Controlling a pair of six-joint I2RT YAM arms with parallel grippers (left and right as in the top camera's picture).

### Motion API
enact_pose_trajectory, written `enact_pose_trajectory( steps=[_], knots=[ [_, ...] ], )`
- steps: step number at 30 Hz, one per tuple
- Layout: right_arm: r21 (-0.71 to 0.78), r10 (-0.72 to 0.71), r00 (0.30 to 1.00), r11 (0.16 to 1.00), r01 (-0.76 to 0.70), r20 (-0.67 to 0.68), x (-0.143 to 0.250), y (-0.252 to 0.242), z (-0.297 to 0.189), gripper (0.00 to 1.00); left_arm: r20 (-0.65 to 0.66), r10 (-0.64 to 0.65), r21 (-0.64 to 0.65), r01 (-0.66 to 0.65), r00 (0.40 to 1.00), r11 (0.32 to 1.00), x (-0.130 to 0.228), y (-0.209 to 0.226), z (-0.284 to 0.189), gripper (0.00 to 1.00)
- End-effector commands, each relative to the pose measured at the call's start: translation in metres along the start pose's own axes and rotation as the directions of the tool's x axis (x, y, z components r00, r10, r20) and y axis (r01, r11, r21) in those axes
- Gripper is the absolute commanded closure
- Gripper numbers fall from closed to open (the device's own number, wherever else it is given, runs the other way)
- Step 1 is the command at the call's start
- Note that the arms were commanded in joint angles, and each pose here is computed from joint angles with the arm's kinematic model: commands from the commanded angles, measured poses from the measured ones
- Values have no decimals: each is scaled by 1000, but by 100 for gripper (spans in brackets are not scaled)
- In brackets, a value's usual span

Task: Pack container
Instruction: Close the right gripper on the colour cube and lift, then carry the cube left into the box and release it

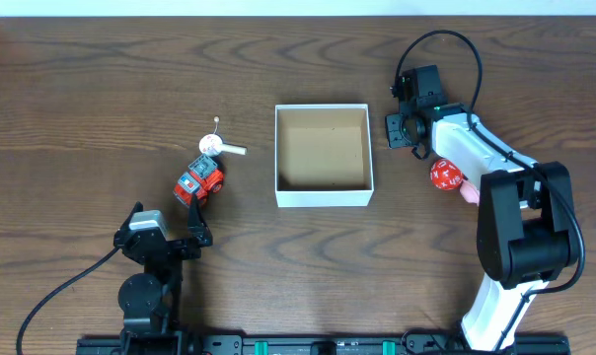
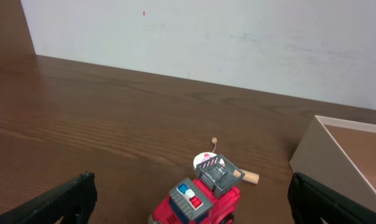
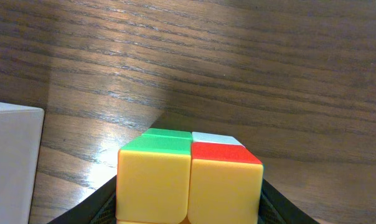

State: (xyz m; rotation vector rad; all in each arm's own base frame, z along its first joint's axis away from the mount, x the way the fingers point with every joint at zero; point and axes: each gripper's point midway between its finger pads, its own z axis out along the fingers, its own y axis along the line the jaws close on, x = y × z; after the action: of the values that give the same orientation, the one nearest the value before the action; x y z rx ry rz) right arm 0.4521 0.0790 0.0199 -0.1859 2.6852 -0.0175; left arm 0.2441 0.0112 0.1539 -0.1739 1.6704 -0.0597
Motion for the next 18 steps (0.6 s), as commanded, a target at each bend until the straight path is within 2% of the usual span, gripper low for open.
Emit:
enact_pose_trajectory(
  steps=[1,7,13,18],
  knots=[
    [8,1,1000,1000,-1,9,-3,0,-2,53,-51,-5,-13,4,999,1000,18,3,2,2],
    [9,6,997,1000,-7,81,-23,-2,-27,51,-52,-5,-12,4,999,1000,18,3,2,2],
    [-3,15,971,1000,-15,239,-58,-3,-95,50,-52,-5,-12,4,999,1000,18,3,2,2],
    [-30,-2,942,999,13,336,-68,11,-155,49,-52,-5,-12,4,999,1000,18,3,2,2]
  ],
)
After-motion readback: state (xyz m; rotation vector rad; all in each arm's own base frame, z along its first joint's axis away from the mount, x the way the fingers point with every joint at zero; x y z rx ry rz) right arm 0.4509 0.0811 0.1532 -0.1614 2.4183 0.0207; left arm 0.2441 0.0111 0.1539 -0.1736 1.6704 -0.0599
